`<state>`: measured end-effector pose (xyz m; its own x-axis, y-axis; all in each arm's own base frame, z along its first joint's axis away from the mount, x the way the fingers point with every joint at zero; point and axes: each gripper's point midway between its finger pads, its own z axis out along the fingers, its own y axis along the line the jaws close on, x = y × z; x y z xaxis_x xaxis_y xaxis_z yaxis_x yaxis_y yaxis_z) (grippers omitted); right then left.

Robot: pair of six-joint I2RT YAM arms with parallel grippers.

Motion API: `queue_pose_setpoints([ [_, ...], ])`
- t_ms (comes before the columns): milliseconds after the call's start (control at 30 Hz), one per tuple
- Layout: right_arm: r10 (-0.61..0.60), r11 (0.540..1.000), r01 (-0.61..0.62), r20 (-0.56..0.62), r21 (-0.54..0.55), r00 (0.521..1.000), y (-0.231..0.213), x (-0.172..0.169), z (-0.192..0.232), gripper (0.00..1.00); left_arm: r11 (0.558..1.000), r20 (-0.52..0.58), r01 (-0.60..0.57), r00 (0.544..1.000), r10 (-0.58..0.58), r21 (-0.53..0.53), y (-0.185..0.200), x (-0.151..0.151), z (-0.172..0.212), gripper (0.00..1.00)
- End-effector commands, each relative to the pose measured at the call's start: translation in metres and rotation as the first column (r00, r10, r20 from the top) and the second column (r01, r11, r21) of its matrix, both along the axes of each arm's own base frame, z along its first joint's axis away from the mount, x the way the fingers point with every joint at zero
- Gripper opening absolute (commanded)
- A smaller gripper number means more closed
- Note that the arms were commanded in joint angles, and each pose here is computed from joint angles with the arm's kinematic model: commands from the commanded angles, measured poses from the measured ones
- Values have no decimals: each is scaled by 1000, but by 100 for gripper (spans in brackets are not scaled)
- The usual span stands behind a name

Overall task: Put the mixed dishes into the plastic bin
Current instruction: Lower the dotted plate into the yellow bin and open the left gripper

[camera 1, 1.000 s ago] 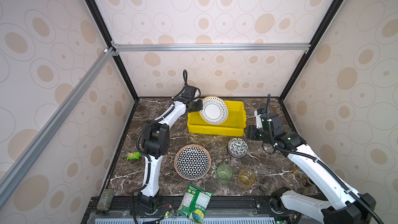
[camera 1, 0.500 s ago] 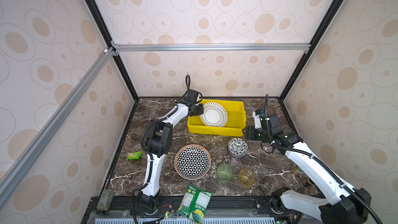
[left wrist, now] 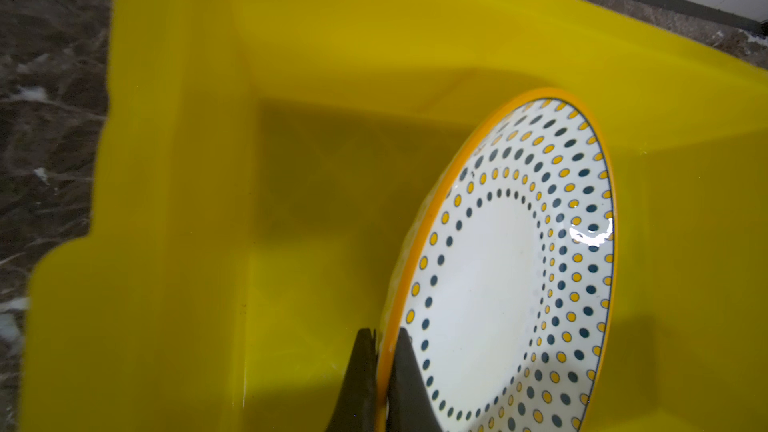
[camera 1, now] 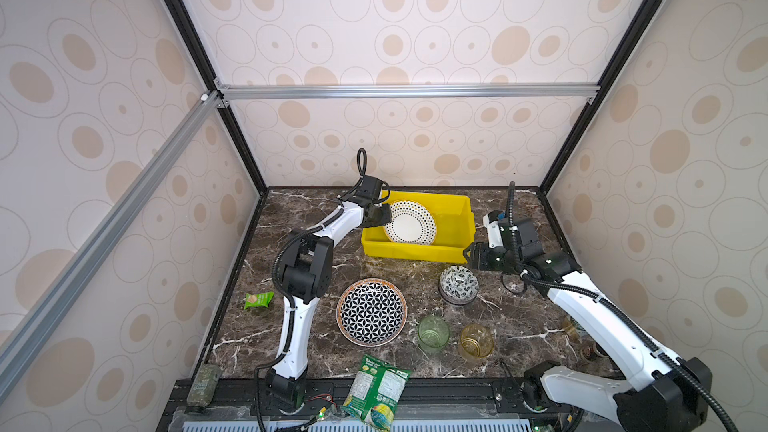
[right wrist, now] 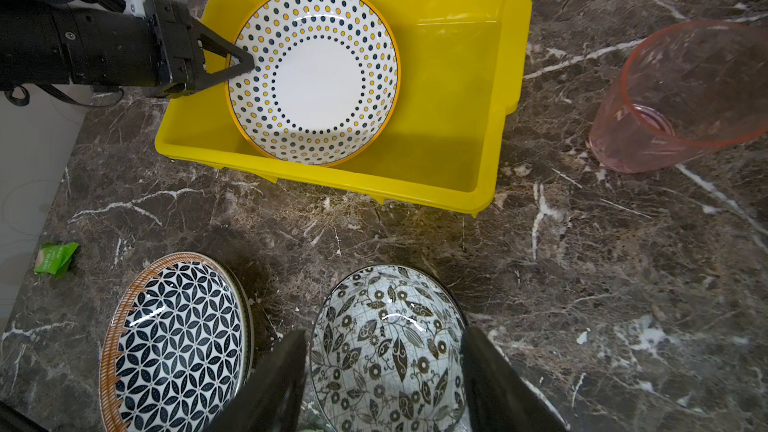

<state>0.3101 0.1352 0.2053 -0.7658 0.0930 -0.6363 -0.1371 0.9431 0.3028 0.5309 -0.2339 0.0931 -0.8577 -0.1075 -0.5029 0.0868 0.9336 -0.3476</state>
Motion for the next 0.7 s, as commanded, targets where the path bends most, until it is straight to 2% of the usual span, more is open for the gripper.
queue_pose_setpoints([
  [0,8,1000,-8,-36,19,999,3,-2,-8,62,999,55,-38,998,38,-12,3,11,19,2],
  [667,57,996,-52,-82,67,995,14,-8,-15,62,995,-2,-92,996,92,-25,6,6,-1,13],
])
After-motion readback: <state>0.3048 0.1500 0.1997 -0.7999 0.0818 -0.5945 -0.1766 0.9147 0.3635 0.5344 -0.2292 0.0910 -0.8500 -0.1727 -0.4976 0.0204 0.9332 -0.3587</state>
